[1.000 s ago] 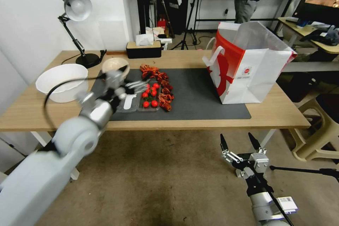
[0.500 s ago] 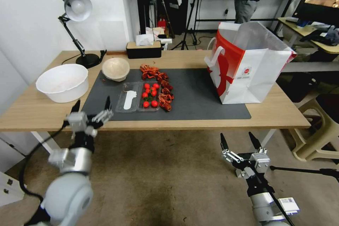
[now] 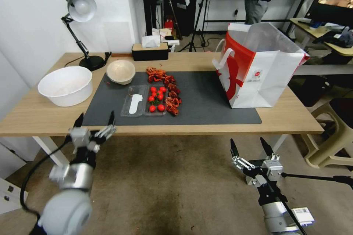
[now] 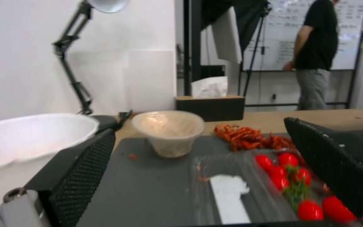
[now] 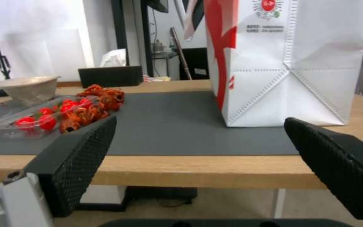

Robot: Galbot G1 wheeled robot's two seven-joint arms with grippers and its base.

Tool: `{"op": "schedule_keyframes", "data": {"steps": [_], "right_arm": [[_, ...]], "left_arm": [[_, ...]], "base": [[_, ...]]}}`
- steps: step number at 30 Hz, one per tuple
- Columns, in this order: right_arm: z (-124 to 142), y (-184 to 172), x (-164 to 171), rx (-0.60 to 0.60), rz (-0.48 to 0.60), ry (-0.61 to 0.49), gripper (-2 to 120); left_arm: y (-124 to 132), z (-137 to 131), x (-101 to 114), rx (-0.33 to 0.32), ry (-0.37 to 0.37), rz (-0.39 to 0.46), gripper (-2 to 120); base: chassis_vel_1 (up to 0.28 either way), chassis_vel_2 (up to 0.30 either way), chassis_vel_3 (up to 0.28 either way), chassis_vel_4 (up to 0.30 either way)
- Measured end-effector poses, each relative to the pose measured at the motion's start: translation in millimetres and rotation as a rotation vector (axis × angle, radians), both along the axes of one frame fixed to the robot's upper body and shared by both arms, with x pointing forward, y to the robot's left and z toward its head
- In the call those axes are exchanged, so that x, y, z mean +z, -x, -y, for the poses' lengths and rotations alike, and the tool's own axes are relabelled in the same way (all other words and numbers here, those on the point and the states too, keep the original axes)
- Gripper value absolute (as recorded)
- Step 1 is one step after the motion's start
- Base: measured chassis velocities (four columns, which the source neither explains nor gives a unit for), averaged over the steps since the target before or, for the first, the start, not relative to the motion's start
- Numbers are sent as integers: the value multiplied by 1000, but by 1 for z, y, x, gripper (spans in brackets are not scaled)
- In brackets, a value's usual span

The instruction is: Pick up the trash from the table and place it into the takeout bag.

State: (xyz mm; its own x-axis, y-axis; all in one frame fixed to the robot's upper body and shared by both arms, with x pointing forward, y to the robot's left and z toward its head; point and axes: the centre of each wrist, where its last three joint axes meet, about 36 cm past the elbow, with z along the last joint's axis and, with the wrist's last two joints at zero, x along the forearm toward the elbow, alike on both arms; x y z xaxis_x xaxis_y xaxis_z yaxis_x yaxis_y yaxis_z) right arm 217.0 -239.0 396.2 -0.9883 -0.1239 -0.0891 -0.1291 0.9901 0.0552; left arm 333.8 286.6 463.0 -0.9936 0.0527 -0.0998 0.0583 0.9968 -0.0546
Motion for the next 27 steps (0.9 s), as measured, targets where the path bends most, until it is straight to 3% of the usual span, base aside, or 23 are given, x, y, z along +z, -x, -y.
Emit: {"op": "schedule_keyframes", "data": {"steps": [5, 8, 9, 10, 11, 12, 15, 17, 19, 27], "right_arm": [[-3, 1, -1, 10, -4, -1, 100], [-5, 4, 3, 9, 3, -2, 100], [-5, 4, 3, 9, 3, -2, 100], [-6, 5, 4, 7, 5, -1, 100], [-6, 6, 5, 5, 6, 0, 100], [-6, 6, 5, 5, 6, 0, 100], [-6, 9, 4, -4, 7, 6, 100], [-6, 9, 5, -5, 7, 6, 100], [-7, 10, 5, -10, 9, 7, 100], [-6, 13, 6, -23, 15, 14, 100]], "left_arm": [[-32, -7, 27, -31, 9, -93, 100], [-68, -12, 72, -70, 120, -221, 100], [-68, -12, 72, -70, 120, -221, 100], [-85, -11, 99, -94, 232, -298, 100], [-93, -10, 111, -97, 296, -349, 100], [-93, -10, 111, -97, 296, -349, 100], [-127, -8, 135, -91, 486, -499, 100], [-132, -8, 136, -88, 512, -520, 100], [-154, -8, 144, -71, 597, -590, 100], [-211, -1, 145, 43, 690, -739, 100]], "base": [[0, 0, 0, 0], [0, 0, 0, 0], [0, 0, 0, 0], [0, 0, 0, 0], [0, 0, 0, 0], [0, 0, 0, 0], [0, 0, 0, 0], [0, 0, 0, 0], [0, 0, 0, 0], [0, 0, 0, 0]]}}
